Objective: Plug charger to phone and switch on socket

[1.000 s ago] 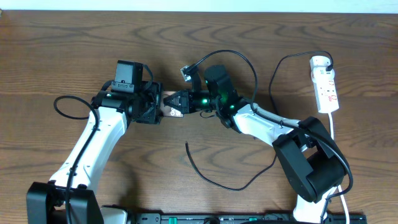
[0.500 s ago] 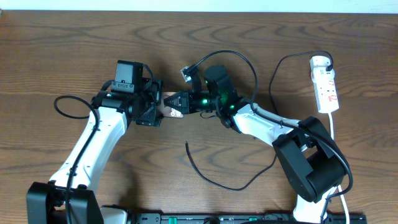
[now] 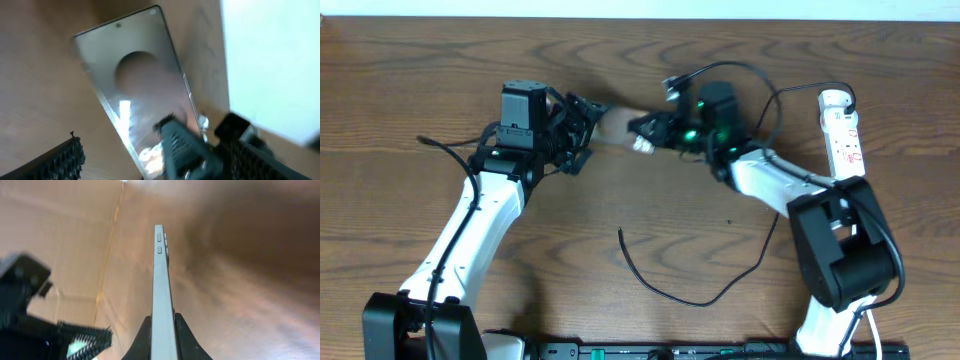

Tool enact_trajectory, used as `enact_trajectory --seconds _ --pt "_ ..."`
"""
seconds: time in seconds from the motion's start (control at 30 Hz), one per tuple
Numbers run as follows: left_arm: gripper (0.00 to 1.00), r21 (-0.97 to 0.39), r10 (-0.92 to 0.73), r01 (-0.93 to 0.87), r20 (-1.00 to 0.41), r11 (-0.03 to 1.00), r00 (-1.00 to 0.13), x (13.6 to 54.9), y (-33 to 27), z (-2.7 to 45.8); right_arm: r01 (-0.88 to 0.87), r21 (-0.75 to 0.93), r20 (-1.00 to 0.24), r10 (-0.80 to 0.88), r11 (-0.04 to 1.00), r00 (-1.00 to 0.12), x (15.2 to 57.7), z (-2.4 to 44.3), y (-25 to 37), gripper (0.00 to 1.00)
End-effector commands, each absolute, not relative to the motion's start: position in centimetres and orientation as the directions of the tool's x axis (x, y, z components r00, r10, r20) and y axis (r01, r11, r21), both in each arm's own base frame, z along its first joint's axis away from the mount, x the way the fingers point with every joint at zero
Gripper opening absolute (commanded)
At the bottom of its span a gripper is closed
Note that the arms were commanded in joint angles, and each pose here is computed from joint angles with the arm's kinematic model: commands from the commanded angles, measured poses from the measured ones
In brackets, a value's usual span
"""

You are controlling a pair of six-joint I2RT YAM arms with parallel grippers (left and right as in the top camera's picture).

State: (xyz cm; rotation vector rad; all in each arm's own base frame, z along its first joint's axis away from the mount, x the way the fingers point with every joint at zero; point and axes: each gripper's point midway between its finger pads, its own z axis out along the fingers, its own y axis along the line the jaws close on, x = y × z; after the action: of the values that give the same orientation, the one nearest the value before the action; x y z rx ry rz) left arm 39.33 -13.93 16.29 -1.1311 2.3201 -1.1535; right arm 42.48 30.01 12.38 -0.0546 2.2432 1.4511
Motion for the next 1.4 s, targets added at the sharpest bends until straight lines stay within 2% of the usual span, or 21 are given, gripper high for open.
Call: enact_trajectory --seconds 0.0,0.07,0.13,0.23,0.37,0.53,0.7,0.83,1.37 --pt "0.9 -0.826 -0.671 -0.345 -0.053 0.446 -0.74 39.7 -15.1 18.3 -0.178 0.905 -0.324 0.354 0.387 -0.877 45.5 14.2 26.8 0.01" --pt "0.9 -0.837 -0.671 -0.322 -0.071 0.443 -0.738 40.1 -15.1 18.8 -0.127 0.931 -0.274 0.425 0.341 -0.863 46.8 15.1 25.2 0.01" --pt "0.9 -0.87 -0.664 -0.219 -0.153 0.442 -0.732 41.4 -15.3 20.6 -0.016 0.976 -0.133 0.542 0.215 -0.83 48.7 17.1 22.5 0.01" --pt "0.9 -0.908 -0.678 -0.116 -0.211 0.402 -0.704 42.8 -15.7 22.9 0.103 0.988 0.015 0.591 0.117 -0.807 49.4 17.5 21.3 0.01" --pt "0.9 -0.928 -0.691 -0.037 -0.249 0.371 -0.679 43.5 -15.9 24.3 0.115 0.993 0.074 0.6 0.03 -0.797 49.8 19.1 21.0 0.01" --pt "0.9 -0.932 -0.723 -0.062 -0.233 0.356 -0.65 43.5 -15.3 22.5 0.058 0.997 0.072 0.526 -0.043 -0.848 48.7 21.9 22.1 0.01" --pt "0.9 -0.948 -0.737 0.032 -0.268 0.317 -0.62 43.3 -15.3 22.9 0.039 0.998 0.056 0.428 -0.049 -0.902 46.8 22.5 23.7 0.01" --pt "0.9 -0.961 -0.778 -0.011 -0.217 0.276 -0.59 43.5 -14.5 22.3 0.04 0.998 0.054 0.374 -0.046 -0.926 45.7 22.6 25.3 0.01" --pt "0.9 -0.969 -0.84 0.009 -0.219 0.247 -0.496 44.8 -12.1 23.8 0.051 0.998 0.063 0.294 -0.047 -0.954 42.8 22.6 30.7 0.01"
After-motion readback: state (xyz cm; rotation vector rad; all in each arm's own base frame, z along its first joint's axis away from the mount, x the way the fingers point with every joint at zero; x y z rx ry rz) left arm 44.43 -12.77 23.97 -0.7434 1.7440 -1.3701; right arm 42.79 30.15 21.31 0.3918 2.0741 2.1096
